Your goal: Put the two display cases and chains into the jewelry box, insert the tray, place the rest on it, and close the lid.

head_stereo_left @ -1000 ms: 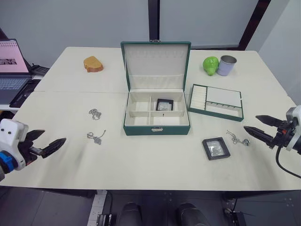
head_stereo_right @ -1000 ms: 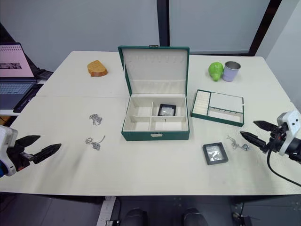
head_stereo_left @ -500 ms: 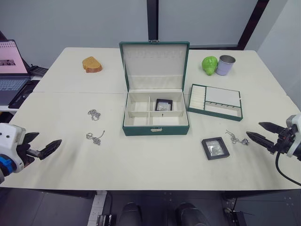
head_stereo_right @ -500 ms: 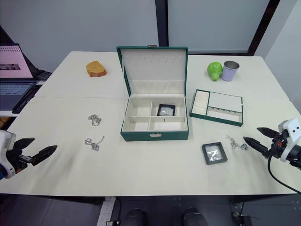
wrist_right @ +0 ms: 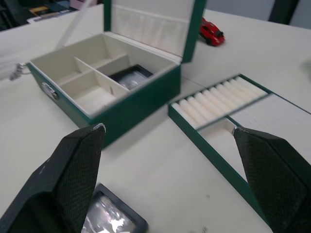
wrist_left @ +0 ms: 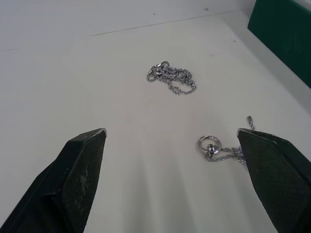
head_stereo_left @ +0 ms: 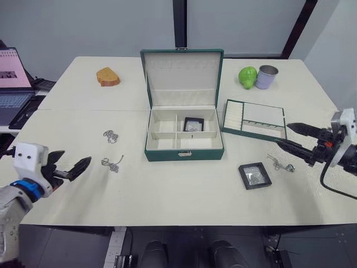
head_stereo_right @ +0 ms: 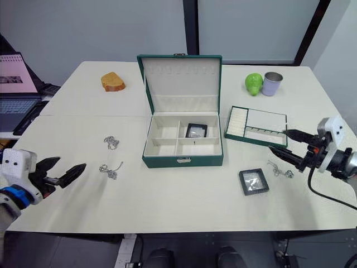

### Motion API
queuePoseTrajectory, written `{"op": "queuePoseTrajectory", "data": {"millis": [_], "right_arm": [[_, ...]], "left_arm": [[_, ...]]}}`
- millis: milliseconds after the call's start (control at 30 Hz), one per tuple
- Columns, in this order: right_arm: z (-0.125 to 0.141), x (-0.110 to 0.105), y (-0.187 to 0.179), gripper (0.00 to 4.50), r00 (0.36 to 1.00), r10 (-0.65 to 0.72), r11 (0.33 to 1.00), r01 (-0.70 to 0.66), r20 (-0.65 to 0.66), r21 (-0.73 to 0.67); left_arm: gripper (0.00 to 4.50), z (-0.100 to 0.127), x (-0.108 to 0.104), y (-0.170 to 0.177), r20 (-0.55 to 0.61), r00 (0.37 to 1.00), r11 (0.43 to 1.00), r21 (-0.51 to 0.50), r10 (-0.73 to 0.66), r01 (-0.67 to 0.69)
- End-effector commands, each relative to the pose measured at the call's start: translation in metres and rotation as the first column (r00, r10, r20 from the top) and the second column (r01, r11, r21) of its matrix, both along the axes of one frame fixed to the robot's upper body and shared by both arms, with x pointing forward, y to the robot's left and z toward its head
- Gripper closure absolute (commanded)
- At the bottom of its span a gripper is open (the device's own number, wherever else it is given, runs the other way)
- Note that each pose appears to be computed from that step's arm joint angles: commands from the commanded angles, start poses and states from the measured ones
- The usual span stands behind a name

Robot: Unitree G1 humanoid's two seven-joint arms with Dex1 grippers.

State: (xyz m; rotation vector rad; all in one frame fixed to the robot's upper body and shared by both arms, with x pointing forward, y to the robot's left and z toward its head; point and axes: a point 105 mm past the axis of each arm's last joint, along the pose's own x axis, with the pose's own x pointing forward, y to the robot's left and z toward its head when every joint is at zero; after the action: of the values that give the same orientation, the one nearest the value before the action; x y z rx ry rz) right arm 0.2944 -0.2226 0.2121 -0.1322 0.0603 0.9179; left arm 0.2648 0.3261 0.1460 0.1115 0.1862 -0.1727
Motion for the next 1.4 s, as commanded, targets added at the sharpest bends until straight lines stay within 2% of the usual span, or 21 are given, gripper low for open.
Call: {"op": "queuePoseTrajectory", "data": {"millis": [33,200,400,533,800,1067,1400], "right_arm": [[0.034,-0.012,0.052,0.00,0.970,0.236,0.972,-0.236,0.062,-0.004],[0.055,-0.011,0.098,0.00,0.906,0.409,0.912,-0.410,0.105,-0.015],[0.059,-0.007,0.131,0.00,0.832,0.545,0.838,-0.544,0.106,-0.039],[0.064,-0.006,0.148,0.00,0.780,0.615,0.788,-0.614,0.119,-0.042],[0.072,-0.005,0.165,0.00,0.723,0.676,0.735,-0.677,0.144,-0.050],[0.075,-0.007,0.170,0.00,0.708,0.688,0.721,-0.691,0.157,-0.044],[0.076,-0.008,0.169,0.00,0.720,0.675,0.733,-0.680,0.163,-0.032]], "left_arm": [[0.01,0.006,0.011,-0.019,0.060,0.997,0.999,-0.024,0.041,-0.040],[0.01,-0.005,0.016,-0.035,0.086,0.982,0.984,-0.066,0.169,-0.164],[0.01,-0.014,0.010,-0.058,0.094,0.942,0.943,-0.116,0.323,-0.312],[0.01,-0.023,0.005,-0.077,0.064,0.926,0.922,-0.139,0.372,-0.361],[0.01,-0.042,0.005,-0.073,-0.003,0.840,0.828,-0.170,0.542,-0.535],[0.01,-0.050,0.019,-0.085,-0.036,0.861,0.847,-0.162,0.507,-0.506],[0.01,-0.066,0.022,-0.084,-0.110,0.865,0.860,-0.104,0.489,-0.500]]}}
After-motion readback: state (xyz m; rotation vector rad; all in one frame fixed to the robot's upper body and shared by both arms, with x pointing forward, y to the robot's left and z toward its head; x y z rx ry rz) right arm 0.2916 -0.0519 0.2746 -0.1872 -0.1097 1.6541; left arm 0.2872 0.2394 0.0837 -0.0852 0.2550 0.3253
